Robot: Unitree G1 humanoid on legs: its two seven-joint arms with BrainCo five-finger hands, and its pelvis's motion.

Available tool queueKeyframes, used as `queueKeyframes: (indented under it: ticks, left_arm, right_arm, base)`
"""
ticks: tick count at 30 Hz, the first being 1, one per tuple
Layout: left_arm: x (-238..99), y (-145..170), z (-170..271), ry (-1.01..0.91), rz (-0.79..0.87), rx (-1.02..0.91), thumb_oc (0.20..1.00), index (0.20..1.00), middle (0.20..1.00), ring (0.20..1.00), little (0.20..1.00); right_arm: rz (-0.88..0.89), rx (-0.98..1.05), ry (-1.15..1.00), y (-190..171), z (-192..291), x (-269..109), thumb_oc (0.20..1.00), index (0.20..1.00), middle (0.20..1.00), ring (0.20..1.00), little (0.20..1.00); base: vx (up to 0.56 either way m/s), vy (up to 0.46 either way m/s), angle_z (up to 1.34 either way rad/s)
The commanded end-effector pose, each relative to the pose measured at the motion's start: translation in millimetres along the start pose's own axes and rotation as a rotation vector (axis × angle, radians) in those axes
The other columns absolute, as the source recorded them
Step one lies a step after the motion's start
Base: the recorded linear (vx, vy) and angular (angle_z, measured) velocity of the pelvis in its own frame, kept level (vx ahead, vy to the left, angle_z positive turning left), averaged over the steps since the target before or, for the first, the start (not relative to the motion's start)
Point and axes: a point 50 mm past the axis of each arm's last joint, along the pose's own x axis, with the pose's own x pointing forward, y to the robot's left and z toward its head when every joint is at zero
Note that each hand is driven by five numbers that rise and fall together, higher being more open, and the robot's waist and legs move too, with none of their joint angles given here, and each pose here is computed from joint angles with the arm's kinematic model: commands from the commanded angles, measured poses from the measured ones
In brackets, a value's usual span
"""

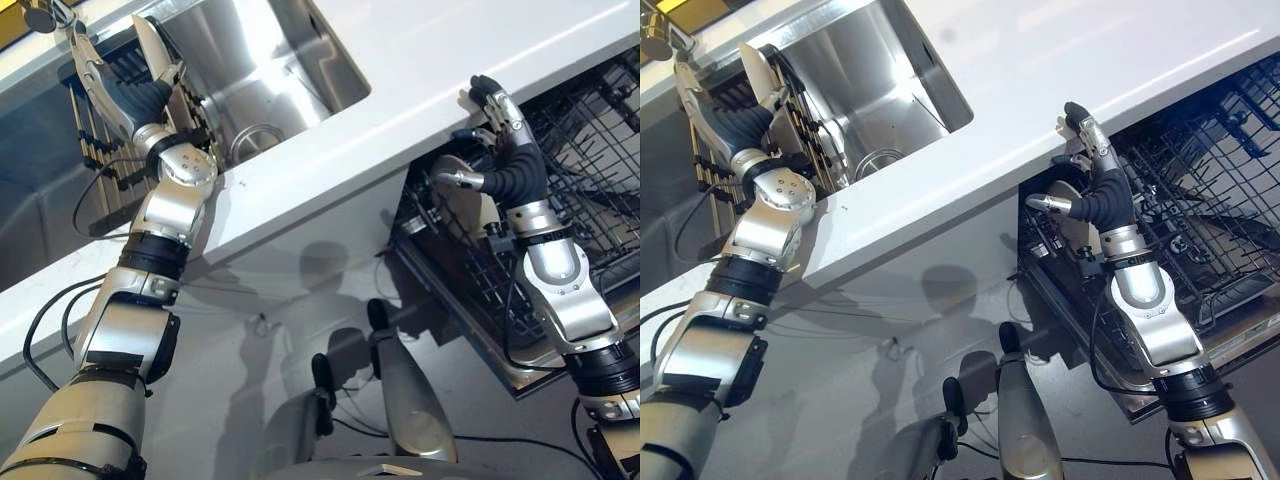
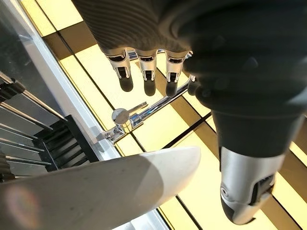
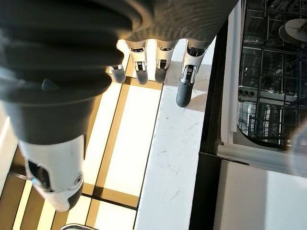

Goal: Pick up plates and place into dishwasher.

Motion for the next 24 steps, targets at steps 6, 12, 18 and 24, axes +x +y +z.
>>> queueKeyframes:
  ticks: [6,12,18,24]
  left_arm:
    - [-20,-5,-59,0.115,-0.118,0.241,1.000,1.000,1.000,1.000,1.000]
    - [-22,-10,-64,0.179,-0.207,0.215,1.000,1.000,1.000,1.000,1.000]
    - [-47,-24,-91,0.466,-0.377,0.119,1.000,1.000,1.000,1.000,1.000]
    - [-42,-21,-97,0.512,-0.384,0.127,1.000,1.000,1.000,1.000,1.000]
  right_arm:
    - [0.015,0.045,0.022,4,1,7,1.000,1.000,1.000,1.000,1.000]
    - [0.021,0.034,0.020,3,3,9,1.000,1.000,1.000,1.000,1.000]
    - [0.022,0.029,0.014,4,8,17,1.000,1.000,1.000,1.000,1.000]
    - [0.032,0.034,0.015,5,11,20,1.000,1.000,1.000,1.000,1.000]
  base:
    - [0.00,0.000,-0.01]
    - [0.00,0.013,-0.06]
    - [0.00,-0.004,-0.03]
    - [0.00,-0.002,-0.01]
